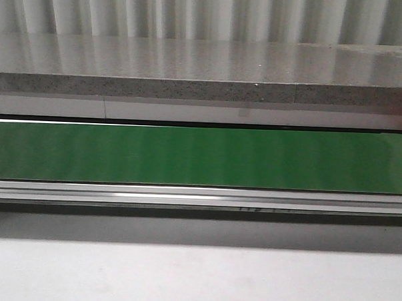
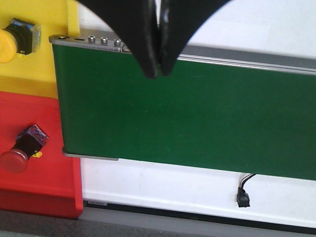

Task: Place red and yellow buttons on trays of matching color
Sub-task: 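Reach the left gripper to another red button and grasp it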

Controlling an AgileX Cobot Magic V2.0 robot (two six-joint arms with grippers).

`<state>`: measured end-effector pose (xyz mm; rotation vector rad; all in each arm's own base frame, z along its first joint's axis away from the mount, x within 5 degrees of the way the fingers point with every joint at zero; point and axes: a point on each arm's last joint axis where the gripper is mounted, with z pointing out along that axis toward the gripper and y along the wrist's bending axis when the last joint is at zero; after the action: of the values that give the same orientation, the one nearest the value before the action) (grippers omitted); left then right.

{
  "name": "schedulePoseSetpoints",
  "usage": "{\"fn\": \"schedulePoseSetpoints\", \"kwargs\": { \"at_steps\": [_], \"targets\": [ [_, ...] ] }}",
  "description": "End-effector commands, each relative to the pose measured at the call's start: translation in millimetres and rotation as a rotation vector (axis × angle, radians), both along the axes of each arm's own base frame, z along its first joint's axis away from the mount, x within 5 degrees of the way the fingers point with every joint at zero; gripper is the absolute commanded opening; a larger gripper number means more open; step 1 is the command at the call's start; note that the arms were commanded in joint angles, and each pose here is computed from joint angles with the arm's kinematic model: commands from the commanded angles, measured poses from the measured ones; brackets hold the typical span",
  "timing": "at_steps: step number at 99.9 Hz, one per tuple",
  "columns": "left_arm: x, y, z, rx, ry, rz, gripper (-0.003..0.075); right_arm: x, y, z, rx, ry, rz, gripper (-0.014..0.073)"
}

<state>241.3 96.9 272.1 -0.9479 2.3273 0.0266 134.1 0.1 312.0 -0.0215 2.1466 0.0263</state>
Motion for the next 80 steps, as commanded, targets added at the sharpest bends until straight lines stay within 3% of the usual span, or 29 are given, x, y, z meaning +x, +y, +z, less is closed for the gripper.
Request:
{"fn": "schedulePoseSetpoints", "kwargs": {
  "at_steps": [1,33,80],
  "targets": [
    [16.3,6.2,11.3,0.014,-0.037,-0.008,0.0649,2.5,-0.8,14.4,-0.010,-0.100,-0.004,-0.0067],
    [39.9,14.0,-16.8,-0.031,0.082,-0.038,0.0649,2.5,-0.8,14.4,-0.010,-0.100,-0.004,-0.0067],
    [52.8,18.9,-43.3,-0.049,0.133,-0.046,0.0649,2.5,-0.8,14.4,-0.010,-0.100,-0.004,-0.0067]
  ]
}}
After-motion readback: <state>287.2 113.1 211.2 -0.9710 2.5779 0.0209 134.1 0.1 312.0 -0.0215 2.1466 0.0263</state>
